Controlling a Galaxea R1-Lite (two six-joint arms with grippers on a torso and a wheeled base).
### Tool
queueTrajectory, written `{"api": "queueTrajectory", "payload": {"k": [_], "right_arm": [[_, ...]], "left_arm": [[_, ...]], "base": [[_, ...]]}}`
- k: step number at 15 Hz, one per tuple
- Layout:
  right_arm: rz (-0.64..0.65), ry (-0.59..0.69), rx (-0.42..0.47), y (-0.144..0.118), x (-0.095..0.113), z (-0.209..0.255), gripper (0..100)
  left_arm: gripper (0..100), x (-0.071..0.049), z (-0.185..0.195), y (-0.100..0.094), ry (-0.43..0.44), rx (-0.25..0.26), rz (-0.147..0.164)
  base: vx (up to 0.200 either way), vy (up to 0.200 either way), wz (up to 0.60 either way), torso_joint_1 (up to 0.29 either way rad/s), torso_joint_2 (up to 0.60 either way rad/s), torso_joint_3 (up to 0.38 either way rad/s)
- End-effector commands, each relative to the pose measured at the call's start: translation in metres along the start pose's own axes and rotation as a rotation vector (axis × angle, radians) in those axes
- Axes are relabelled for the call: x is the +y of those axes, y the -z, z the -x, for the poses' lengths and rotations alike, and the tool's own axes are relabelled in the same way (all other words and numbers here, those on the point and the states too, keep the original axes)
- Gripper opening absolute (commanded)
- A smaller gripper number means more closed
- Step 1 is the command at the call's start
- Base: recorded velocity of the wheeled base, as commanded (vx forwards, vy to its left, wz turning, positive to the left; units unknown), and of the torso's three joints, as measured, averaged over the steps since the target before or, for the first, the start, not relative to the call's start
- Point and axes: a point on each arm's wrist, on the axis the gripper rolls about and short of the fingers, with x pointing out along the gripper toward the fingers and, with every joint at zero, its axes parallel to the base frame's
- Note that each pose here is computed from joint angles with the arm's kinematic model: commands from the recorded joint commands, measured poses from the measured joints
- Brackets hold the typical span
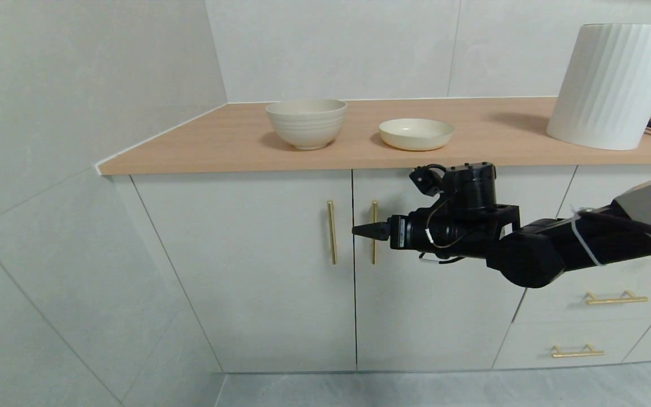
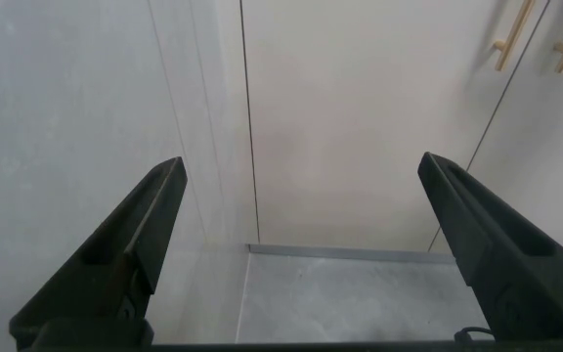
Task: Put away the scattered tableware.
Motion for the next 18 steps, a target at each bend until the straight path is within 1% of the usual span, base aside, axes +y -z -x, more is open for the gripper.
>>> {"api": "queueTrajectory", "payload": {"k": [1,2,4,5,7,8,10,16,18], "right_arm": [[-0.005,-0.006,0.015,0.013,-0.003,-0.012,100],[0.001,-0.001,-0.007,0.015,-0.004,-0.016,100],[0.012,0.040,-0.088,0.017,-0.010,-0.025,100],[0.019,0.041,-0.112,0.018,-0.011,-0.028,100],[0.023,0.033,-0.128,0.019,-0.011,-0.029,100],[0.014,0.031,-0.127,0.019,-0.010,-0.030,100],[-0.019,0.007,-0.127,0.020,-0.001,-0.031,100],[-0.022,-0.017,-0.102,0.024,0.008,-0.025,100],[-0.021,-0.046,-0.085,0.025,0.012,-0.020,100]], "left_arm": [[100,0.000,0.000,0.000,-0.002,0.000,0.000],[100,0.000,0.000,0.000,0.000,0.000,0.000],[100,0.000,0.000,0.000,0.000,0.000,0.000],[100,0.000,0.000,0.000,0.000,0.000,0.000],[100,0.000,0.000,0.000,0.000,0.000,0.000],[100,0.000,0.000,0.000,0.000,0.000,0.000],[100,0.000,0.000,0.000,0.000,0.000,0.000],[100,0.000,0.000,0.000,0.000,0.000,0.000],[100,0.000,0.000,0.000,0.000,0.000,0.000]], "base": [[0.000,0.000,0.00,0.000,0.00,0.000],[0.000,0.000,0.00,0.000,0.00,0.000],[0.000,0.000,0.00,0.000,0.00,0.000],[0.000,0.000,0.00,0.000,0.00,0.000],[0.000,0.000,0.00,0.000,0.00,0.000],[0.000,0.000,0.00,0.000,0.00,0.000],[0.000,0.000,0.00,0.000,0.00,0.000],[0.000,0.000,0.00,0.000,0.00,0.000],[0.000,0.000,0.00,0.000,0.00,0.000]]}}
